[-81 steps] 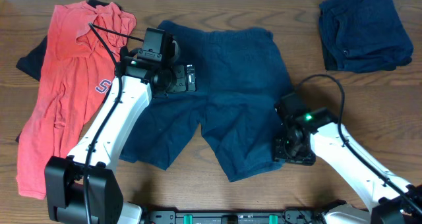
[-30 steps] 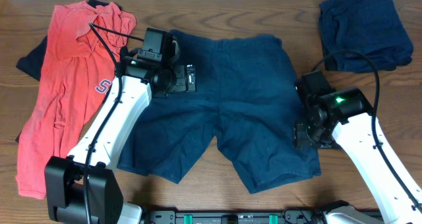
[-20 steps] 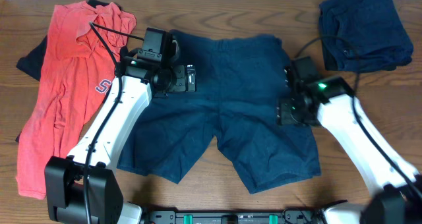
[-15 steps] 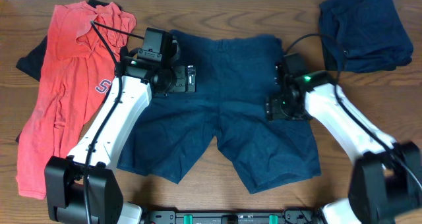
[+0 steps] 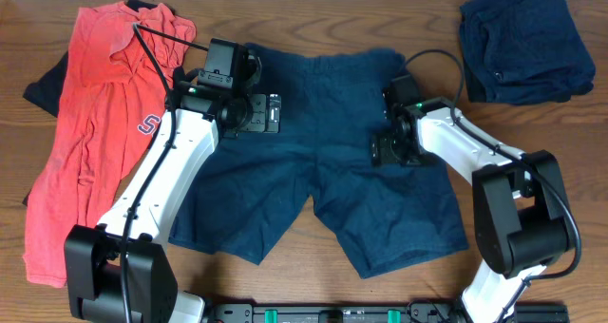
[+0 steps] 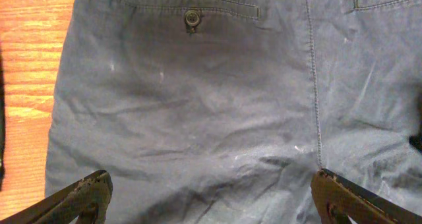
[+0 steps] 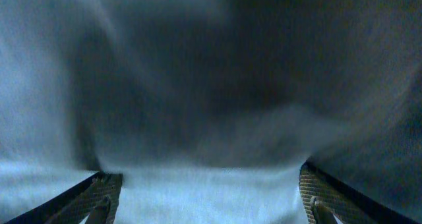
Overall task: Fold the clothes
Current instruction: 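Grasp the shorts' waistband corners with both grippers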
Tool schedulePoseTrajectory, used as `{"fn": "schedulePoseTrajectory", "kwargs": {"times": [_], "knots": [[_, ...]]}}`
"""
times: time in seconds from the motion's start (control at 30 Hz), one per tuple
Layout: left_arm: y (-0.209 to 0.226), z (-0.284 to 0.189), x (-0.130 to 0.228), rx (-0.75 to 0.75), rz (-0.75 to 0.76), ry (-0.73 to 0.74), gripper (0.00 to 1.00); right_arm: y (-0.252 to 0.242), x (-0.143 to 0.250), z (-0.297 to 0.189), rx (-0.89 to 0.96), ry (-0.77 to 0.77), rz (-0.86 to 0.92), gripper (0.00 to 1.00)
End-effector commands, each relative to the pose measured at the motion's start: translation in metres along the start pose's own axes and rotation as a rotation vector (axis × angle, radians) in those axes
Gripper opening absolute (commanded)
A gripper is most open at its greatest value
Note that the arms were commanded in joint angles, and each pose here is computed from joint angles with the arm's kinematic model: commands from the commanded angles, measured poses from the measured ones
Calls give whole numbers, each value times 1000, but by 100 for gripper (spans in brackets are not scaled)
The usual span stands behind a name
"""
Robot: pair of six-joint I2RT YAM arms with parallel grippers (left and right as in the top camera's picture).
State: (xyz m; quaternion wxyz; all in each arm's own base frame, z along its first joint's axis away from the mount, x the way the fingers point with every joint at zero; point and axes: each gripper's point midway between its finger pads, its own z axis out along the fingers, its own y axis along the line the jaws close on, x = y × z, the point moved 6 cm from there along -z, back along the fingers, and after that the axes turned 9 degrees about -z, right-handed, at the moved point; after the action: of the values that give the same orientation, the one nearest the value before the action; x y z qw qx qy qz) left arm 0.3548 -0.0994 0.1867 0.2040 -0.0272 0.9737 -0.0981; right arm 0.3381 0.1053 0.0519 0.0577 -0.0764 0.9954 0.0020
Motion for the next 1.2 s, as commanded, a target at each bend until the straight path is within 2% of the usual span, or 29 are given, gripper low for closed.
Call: {"fn": "schedulePoseTrajectory", "kwargs": {"times": [0.0, 0.13, 0.27, 0.37, 0.47, 0.53, 0.63, 0.83, 1.0, 1.17], "knots": [[5, 5, 1, -25, 11, 9, 98, -16, 9, 56, 6, 82, 72, 85], [5, 6, 1, -26, 11, 10, 98, -26, -8, 83, -2, 3, 117, 84], [5, 6, 1, -26, 11, 10, 98, -37, -36, 97, -23, -143, 152, 84], [5, 7, 0, -24, 12, 5, 98, -42, -75, 88, -51, -351, 140, 85], [5, 11, -1, -22, 12, -2, 98, -35, -102, 72, -117, -446, 122, 87], [5, 17, -3, -21, 30, -5, 98, -26, -117, 55, -189, -455, 103, 89], [9, 32, -12, -46, 79, -36, 98, -13, -135, 20, -258, -448, 68, 99], [50, 63, -47, -102, 10, -122, 98, 29, -142, -77, -424, -458, -127, 99], [92, 90, -73, 81, -77, -150, 98, 58, -116, -122, -402, -419, -247, 99], [114, 116, -75, 239, -127, -101, 98, 63, -98, -136, -320, -383, -264, 99]]}}
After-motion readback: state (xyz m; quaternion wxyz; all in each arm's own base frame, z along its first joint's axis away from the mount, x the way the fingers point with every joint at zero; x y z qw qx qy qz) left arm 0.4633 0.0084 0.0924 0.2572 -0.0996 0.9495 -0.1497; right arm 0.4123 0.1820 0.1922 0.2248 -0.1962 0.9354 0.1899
